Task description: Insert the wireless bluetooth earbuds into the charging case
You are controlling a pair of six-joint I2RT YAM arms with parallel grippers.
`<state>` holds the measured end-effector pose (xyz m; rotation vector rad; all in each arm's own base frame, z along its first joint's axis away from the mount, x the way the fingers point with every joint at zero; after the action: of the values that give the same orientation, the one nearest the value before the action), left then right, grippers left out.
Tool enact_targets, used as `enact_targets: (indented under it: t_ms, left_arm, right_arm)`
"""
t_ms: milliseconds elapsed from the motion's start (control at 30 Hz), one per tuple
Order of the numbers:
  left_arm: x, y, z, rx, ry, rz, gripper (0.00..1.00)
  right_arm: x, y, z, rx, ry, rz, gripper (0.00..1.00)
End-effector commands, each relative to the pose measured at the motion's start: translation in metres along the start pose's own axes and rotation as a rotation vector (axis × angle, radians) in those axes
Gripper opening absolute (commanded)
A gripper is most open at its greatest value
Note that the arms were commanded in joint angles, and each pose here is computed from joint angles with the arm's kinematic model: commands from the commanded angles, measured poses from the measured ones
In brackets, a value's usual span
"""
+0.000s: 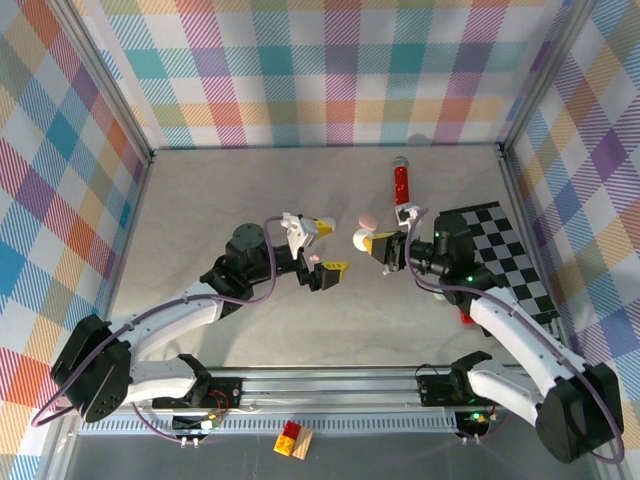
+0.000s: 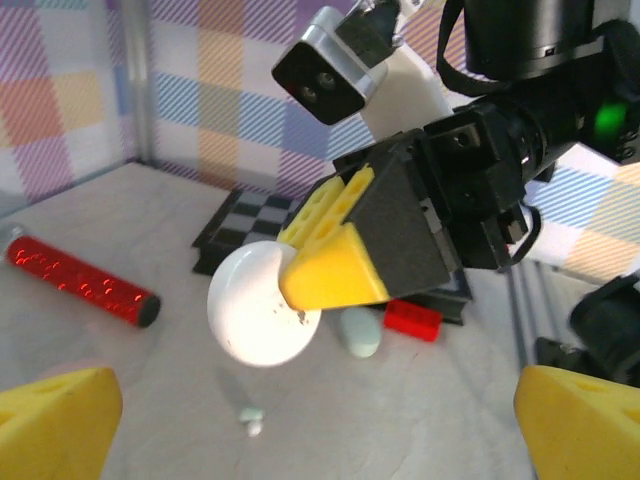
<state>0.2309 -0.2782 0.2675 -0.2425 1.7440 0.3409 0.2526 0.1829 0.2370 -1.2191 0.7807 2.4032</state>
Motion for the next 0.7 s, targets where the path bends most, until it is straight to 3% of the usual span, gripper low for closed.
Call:
enact_targets:
  t_ms: [0, 333, 667]
  left_arm:
    - [0.017, 0.008, 0.014, -0.110, -0.067, 0.073, 1.00]
    - [0.037, 0.012, 0.019, -0.148, -0.064, 0.156, 1.00]
    - [0.050, 0.013, 0.026, -0.181, -0.037, 0.182, 1.00]
  right_arm:
    - [0.009, -0.012, -0.035, 0.176, -0.148, 0.041, 0.13]
    - [0.045, -0.065, -0.081, 0.258, -0.410, 0.227, 0.12]
    - [0.051, -0.125, -0.119, 0.309, -0.516, 0.259, 0.12]
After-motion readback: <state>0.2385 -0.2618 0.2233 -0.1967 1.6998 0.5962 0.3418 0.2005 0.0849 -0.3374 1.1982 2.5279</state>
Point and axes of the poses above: each hand's point on the last joint's axis, 136 mm out from that joint toward the fingers, its own y axis back along the fingers, its own z axis along the line the jaws close on, x = y × z, the point moved 4 cm from there along y, back along the fingers, and after that the axes turned 4 degrees about y, right-handed, at the moved point
